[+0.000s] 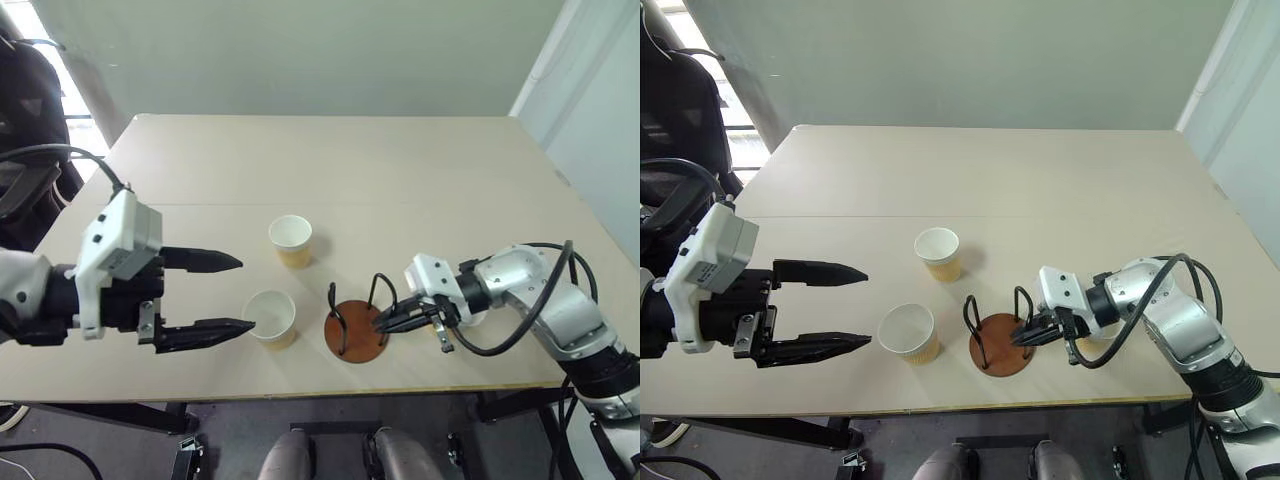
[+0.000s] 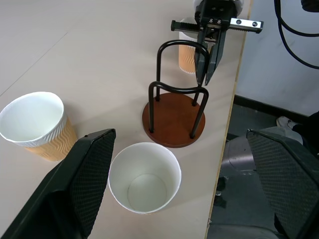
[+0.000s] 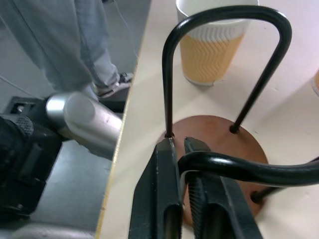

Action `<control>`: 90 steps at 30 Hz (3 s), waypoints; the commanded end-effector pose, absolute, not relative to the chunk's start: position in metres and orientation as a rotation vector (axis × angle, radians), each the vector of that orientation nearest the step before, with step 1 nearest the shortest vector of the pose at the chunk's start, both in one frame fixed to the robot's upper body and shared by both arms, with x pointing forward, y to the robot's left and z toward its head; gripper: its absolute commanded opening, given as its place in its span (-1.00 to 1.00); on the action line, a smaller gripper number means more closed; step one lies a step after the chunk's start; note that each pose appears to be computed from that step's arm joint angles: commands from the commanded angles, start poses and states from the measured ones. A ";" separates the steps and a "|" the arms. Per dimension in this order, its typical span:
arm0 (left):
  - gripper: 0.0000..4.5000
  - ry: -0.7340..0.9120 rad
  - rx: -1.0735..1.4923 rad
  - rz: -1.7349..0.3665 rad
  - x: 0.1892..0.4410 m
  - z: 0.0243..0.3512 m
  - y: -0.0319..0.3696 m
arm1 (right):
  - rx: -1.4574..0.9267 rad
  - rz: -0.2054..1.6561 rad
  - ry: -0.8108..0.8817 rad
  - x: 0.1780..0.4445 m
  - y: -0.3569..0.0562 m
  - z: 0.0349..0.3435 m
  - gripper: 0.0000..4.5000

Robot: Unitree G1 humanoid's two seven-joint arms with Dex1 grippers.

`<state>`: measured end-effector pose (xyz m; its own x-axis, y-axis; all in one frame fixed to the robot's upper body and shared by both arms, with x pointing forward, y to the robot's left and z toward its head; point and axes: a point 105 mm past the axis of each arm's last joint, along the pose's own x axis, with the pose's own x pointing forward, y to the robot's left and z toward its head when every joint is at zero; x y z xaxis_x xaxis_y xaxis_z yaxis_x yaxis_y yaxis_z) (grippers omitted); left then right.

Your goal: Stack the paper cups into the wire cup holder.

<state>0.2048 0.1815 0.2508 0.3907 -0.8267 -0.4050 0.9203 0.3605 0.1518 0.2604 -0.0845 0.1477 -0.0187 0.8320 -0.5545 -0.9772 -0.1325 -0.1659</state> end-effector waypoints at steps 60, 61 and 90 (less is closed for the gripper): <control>1.00 0.160 0.490 -1.269 0.203 0.262 0.159 | -0.949 1.323 0.588 0.249 -0.173 0.156 -0.22; 1.00 0.161 0.488 -1.268 0.202 0.262 0.160 | -0.951 1.326 0.589 0.249 -0.172 0.156 -0.40; 1.00 0.297 0.488 -1.122 0.206 0.248 0.196 | -0.919 1.492 0.050 0.256 -0.139 0.304 -0.98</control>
<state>0.2063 0.1930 0.2402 0.3855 -0.7988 -0.4619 0.9226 0.3420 0.1786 0.2620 -0.1434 0.2897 0.1567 0.7888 -0.5943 -0.8721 -0.1720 -0.4582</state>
